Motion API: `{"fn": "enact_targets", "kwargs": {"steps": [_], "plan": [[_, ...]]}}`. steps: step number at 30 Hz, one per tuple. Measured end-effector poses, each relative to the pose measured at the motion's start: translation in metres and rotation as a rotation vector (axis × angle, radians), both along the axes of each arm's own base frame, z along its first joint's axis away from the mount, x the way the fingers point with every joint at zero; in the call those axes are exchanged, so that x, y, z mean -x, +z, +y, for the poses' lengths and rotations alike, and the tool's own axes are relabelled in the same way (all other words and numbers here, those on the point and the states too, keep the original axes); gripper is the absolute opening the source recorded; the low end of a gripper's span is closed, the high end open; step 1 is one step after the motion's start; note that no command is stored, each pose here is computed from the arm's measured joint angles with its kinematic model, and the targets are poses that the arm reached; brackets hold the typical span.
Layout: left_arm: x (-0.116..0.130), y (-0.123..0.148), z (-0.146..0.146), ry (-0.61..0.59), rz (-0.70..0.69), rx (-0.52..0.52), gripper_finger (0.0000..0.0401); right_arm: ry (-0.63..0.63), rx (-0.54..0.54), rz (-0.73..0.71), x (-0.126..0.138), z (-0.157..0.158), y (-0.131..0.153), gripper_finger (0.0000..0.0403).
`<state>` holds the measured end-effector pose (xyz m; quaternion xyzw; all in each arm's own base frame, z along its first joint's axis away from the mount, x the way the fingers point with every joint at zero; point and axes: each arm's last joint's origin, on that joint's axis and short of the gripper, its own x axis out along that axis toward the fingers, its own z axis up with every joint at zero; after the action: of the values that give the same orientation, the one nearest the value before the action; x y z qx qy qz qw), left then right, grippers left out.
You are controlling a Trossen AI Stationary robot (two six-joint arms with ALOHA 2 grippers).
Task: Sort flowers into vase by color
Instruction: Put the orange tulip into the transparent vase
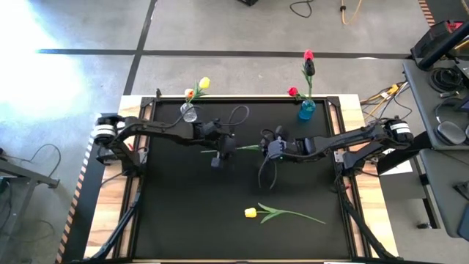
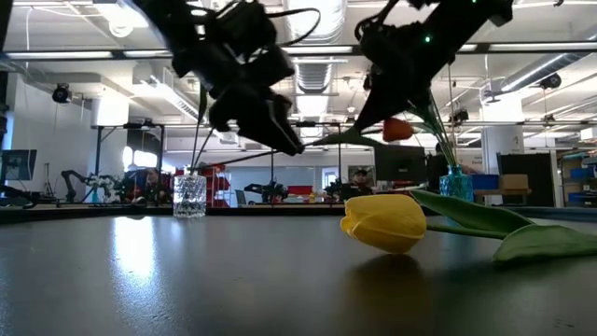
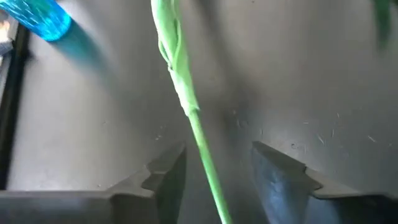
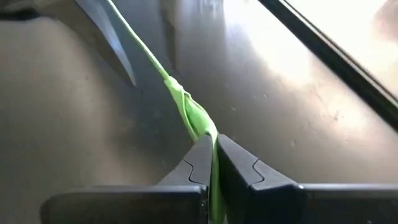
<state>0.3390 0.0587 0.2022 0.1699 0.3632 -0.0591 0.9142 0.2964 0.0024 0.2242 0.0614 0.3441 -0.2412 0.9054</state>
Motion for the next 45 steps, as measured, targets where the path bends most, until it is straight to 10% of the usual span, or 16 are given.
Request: {"fn": "enact_targets", "kwargs": {"steps": [10, 45], "plan": [[-0.032, 0.015, -0.001, -0.054, 0.077, 0.077, 0.0214, 0.005, 0.038, 0.023, -0.003, 0.008, -0.001, 0.0013], [-0.037, 0.017, 0.001, 0.022, 0.011, 0.154, 0.0134, 0.036, 0.057, -0.054, -0.009, 0.017, 0.007, 0.0013]]}}
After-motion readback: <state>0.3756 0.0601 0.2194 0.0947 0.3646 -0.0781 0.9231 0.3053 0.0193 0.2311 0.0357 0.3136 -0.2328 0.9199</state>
